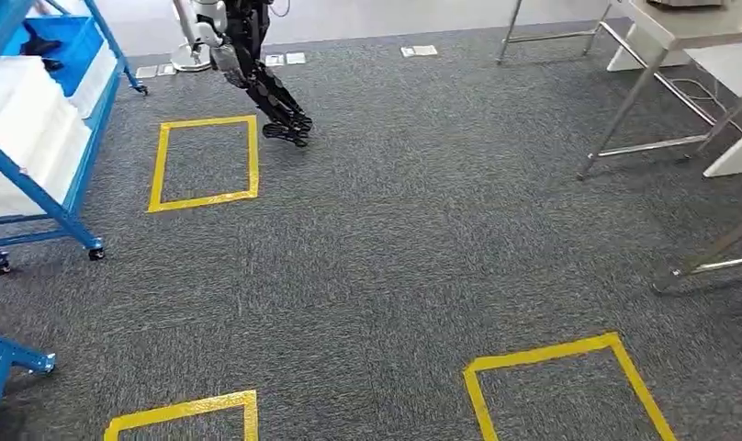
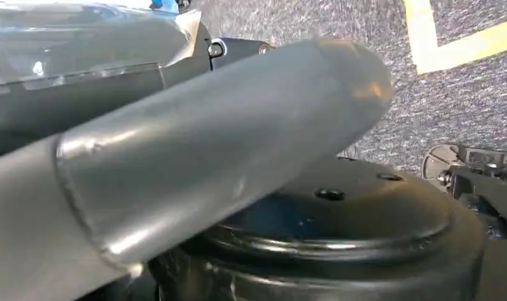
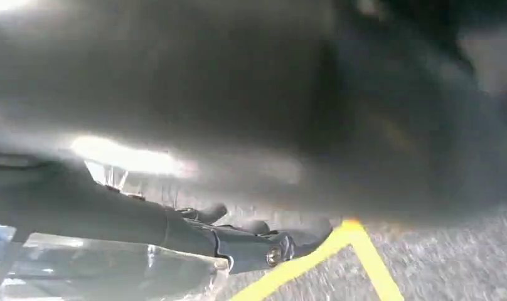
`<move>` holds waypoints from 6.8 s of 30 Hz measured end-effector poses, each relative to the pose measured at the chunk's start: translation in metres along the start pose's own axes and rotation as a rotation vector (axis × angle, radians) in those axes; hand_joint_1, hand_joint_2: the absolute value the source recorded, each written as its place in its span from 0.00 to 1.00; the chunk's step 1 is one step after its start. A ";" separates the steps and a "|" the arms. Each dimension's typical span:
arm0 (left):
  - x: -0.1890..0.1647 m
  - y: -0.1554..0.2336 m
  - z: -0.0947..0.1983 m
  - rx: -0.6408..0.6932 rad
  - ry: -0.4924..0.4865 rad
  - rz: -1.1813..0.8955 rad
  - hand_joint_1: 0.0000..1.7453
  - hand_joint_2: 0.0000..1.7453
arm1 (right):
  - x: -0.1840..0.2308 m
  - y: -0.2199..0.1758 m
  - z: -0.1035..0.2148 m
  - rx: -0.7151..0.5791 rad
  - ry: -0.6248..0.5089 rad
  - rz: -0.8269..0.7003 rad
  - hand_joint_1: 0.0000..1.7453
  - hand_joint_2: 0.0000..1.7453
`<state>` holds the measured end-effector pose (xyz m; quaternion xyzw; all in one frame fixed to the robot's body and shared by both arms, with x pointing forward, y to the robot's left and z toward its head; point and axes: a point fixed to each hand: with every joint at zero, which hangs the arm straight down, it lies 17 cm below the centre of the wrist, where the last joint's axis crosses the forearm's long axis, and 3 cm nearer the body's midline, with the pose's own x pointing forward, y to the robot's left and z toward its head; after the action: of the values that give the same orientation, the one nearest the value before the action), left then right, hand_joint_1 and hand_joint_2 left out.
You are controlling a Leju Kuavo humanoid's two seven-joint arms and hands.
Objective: Take the parts from the cabinet and place them on the table.
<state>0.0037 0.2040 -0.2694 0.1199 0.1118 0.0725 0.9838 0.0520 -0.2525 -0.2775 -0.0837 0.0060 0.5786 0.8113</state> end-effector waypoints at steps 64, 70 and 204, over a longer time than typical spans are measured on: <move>0.011 -0.017 -0.002 -0.185 -0.059 0.392 0.00 1.00 | 0.002 0.013 0.001 0.037 0.025 -0.268 0.00 0.00; 0.014 -0.014 -0.002 -0.184 -0.071 0.397 0.00 1.00 | 0.000 0.016 0.001 0.038 0.032 -0.281 0.00 0.00; 0.052 0.000 0.004 -0.136 -0.266 0.372 0.00 0.00 | -0.004 -0.001 -0.003 -0.035 0.008 -0.299 0.00 0.00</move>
<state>0.0544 0.2121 -0.2762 0.0806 -0.0477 0.2436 0.9653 0.0514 -0.2572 -0.2802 -0.1002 -0.0134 0.4510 0.8868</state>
